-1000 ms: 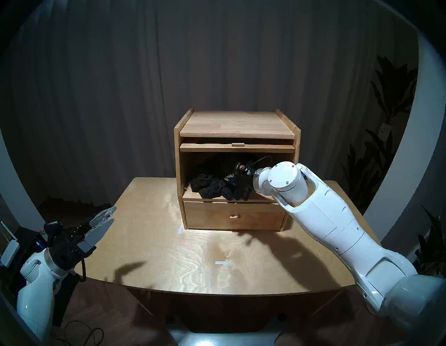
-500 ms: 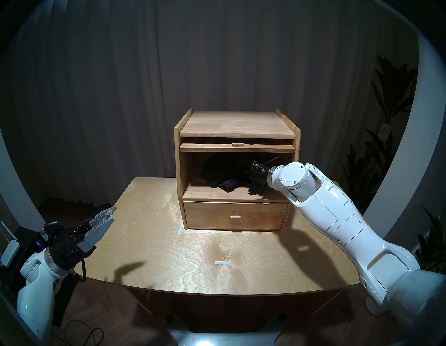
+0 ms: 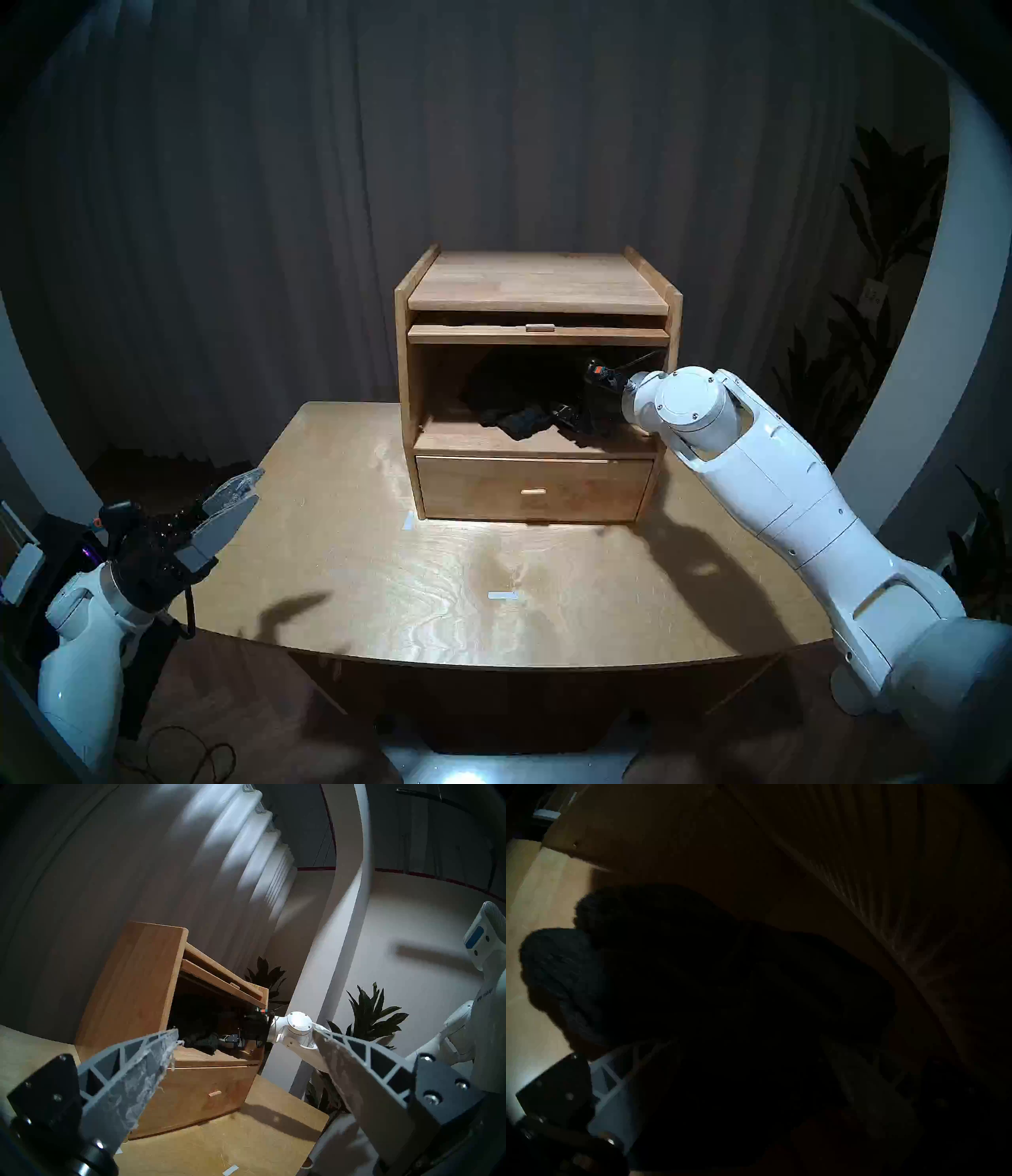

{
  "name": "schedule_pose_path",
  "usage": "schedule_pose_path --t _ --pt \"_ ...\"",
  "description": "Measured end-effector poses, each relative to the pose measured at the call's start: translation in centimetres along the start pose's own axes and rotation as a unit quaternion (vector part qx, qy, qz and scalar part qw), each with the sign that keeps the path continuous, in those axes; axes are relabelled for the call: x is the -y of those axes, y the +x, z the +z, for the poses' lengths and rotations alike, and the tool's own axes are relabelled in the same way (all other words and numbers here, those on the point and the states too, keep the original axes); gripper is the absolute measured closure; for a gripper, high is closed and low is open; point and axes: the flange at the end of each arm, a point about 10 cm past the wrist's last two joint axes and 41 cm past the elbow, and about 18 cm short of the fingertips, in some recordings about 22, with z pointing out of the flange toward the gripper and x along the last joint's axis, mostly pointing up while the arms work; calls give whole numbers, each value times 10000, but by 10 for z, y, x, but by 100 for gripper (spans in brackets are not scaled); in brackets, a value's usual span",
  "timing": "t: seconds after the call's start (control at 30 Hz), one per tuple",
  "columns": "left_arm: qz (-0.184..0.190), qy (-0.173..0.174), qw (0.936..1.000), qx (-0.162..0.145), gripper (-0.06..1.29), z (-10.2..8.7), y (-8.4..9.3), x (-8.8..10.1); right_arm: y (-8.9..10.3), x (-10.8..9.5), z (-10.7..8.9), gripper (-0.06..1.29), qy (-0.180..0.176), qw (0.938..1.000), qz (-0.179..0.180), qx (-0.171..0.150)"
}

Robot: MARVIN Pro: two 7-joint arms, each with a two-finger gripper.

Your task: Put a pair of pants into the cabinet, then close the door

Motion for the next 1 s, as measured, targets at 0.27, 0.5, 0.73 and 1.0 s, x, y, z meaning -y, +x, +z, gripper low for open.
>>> schedule_pose_path --t 0.27,0.5,0.73,1.0 --pt "-2 5 10000 1 -2 0 0 0 35 20 -8 3 453 9968 -47 -660" --pt "-4 6 10000 2 -2 0 0 0 71 45 -14 3 960 9869 -90 -1293" --pt "-4 7 10000 1 -2 0 0 0 99 72 -28 3 1513 9721 -65 -1794" --pt "-3 4 10000 1 -2 0 0 0 95 71 -56 3 1505 9754 132 -1607"
